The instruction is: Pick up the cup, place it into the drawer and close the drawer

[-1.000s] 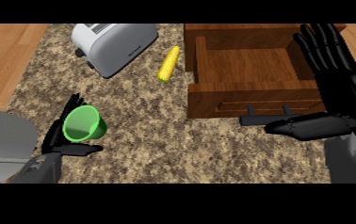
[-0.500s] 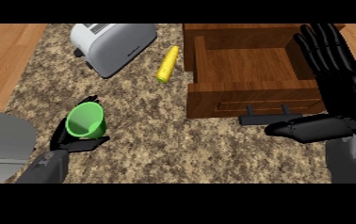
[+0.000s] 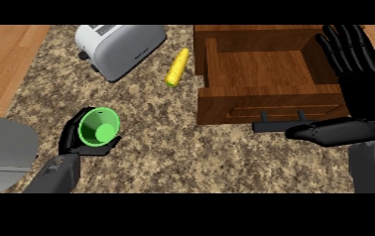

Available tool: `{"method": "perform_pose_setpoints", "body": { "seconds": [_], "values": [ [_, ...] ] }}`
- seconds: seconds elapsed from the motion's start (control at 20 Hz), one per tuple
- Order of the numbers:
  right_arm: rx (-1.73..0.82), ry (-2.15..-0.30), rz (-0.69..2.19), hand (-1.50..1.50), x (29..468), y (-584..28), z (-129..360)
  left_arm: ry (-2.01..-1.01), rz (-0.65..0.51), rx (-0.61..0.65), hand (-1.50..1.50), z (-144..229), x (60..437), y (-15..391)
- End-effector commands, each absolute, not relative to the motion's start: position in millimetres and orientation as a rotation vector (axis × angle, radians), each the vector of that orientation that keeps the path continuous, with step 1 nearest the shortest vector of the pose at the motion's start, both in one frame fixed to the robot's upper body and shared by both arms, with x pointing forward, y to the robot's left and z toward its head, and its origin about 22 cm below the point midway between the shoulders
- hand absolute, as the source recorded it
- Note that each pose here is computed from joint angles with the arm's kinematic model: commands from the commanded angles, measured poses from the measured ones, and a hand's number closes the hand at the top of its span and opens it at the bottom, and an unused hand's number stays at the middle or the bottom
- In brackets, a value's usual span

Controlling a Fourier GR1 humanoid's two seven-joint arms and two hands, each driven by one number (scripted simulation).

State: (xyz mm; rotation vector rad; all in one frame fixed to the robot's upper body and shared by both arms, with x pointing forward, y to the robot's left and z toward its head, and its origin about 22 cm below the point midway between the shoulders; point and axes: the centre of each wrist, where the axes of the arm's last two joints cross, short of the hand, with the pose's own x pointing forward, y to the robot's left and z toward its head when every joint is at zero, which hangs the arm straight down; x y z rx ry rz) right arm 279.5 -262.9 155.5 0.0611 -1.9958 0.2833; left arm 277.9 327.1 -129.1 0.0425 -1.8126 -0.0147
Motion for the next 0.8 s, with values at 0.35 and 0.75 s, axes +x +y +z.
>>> {"method": "perform_pose_setpoints", "body": {
  "seconds": [0.35, 0.75],
  "values": [
    [0.031, -1.975, 0.287, -1.5, 282.6, -259.3, 157.3, -2.098, 0.268, 0.005, 1.5, -119.2, 311.1, 263.2],
    [0.025, -1.963, 0.283, -1.5, 273.8, -271.9, 149.0, -2.137, 0.091, -0.176, 1.5, -48.9, 375.4, 236.0]
  ]
}}
